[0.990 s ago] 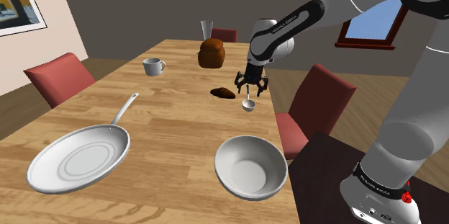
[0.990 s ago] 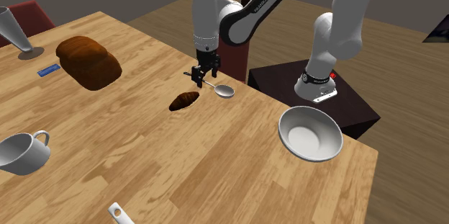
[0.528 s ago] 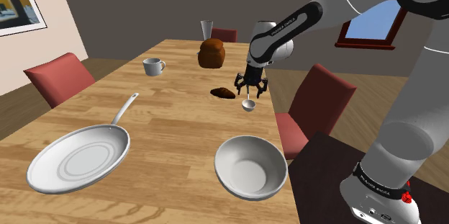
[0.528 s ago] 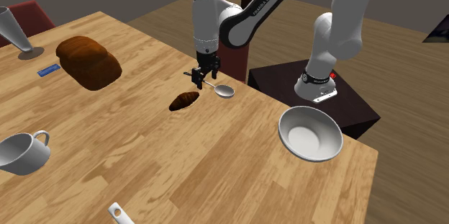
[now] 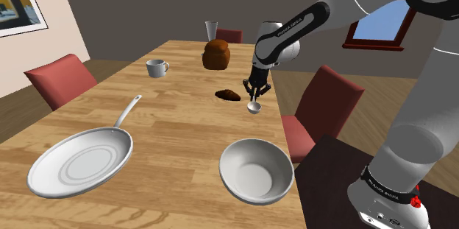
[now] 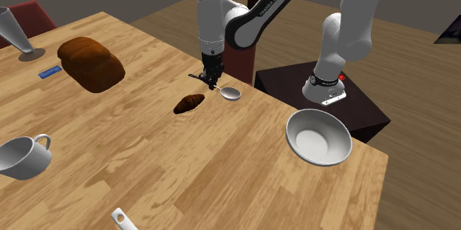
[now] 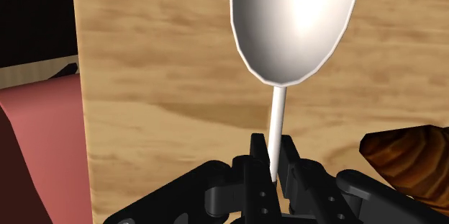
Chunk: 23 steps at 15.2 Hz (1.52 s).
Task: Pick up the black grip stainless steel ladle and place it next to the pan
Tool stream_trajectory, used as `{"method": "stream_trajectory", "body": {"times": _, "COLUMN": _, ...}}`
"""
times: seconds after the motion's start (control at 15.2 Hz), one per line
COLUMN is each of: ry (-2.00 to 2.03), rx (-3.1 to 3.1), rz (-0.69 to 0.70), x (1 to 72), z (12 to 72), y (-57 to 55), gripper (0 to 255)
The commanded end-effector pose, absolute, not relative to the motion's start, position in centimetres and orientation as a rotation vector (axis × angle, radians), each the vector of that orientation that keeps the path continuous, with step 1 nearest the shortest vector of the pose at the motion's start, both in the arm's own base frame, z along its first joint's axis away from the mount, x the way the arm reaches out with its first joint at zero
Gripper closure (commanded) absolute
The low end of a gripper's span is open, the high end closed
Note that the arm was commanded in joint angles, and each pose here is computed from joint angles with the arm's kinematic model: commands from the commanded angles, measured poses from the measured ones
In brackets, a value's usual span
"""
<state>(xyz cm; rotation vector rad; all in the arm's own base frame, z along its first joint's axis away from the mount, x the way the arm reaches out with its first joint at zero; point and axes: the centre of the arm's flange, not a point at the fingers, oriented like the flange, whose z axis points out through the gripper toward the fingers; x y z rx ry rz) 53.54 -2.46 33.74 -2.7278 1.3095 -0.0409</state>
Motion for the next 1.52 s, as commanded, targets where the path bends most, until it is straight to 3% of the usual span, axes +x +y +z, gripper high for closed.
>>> {"method": "stream_trajectory", "body": {"times": 0.0, "ry": 1.310, "rx": -2.728, "rz": -0.041, "x": 53.5, "z": 33.7, "y": -2.5, "gripper": 255}}
{"method": "stream_trajectory", "body": {"times": 1.45, "ry": 1.310, "rx": -2.728, "rz": -0.041, "x": 53.5, "z": 44.3, "y": -2.5, "gripper": 255}}
